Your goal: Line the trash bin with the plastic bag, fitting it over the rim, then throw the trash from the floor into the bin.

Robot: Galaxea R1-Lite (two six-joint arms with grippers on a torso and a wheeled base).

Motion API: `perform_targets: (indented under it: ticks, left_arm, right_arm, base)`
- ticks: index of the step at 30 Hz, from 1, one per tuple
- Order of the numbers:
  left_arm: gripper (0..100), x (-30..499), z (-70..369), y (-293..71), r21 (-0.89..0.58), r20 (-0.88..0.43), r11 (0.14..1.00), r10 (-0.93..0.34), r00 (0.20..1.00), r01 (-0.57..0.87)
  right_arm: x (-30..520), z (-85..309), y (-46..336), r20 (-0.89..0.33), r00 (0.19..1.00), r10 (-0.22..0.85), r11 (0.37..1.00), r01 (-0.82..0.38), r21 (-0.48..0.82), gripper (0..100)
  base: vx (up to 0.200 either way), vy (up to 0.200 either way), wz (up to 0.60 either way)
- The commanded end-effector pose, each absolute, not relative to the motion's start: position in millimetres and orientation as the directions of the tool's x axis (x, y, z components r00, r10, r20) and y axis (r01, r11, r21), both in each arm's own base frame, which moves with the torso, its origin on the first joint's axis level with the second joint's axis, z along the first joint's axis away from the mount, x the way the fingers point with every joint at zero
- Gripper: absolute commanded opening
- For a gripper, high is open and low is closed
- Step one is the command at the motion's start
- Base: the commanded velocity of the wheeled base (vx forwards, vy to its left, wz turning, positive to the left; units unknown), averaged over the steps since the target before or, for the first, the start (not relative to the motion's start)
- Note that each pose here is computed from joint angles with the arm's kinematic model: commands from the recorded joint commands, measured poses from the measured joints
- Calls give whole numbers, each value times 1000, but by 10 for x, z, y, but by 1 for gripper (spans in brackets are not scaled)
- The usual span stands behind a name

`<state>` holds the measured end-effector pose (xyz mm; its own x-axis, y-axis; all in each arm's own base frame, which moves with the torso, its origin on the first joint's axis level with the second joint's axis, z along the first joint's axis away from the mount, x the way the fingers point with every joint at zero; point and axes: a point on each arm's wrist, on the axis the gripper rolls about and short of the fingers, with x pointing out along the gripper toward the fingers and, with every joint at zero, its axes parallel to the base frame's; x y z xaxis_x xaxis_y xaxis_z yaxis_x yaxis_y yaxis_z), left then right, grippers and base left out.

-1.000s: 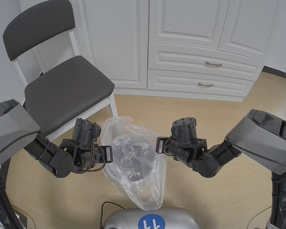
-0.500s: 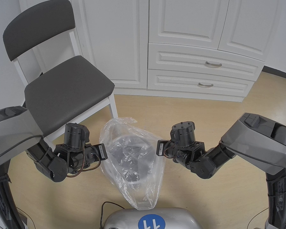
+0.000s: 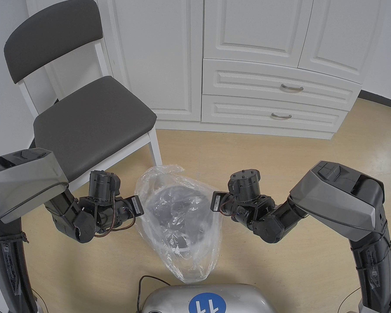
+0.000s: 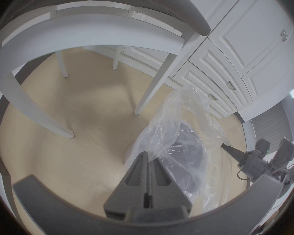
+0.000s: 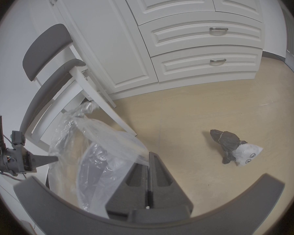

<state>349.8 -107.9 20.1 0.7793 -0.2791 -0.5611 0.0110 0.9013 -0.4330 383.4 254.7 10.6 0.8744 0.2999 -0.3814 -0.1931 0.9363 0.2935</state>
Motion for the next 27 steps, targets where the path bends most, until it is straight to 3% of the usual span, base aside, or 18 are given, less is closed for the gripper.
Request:
perform_targets:
  ticks: [1, 8, 27]
  left_arm:
    - [0, 3545, 86, -1034, -446, -575, 895, -276, 770, -12]
    - [0, 3546, 57, -953, -446, -586, 894, -259, 768, -39]
    - [0, 3425, -22, -926, -384, -633, 923, -272, 725, 11]
  right_arm:
    - [3999, -133, 2466, -407, 876, 260, 947, -149, 284, 0]
    - [4100, -290, 2401, -422, 875, 236, 952, -120, 283, 0]
    - [4145, -229, 2402, -392, 888, 239, 942, -115, 314, 0]
  base:
    - [0, 0, 0]
    - [0, 0, 0]
    - [0, 0, 0]
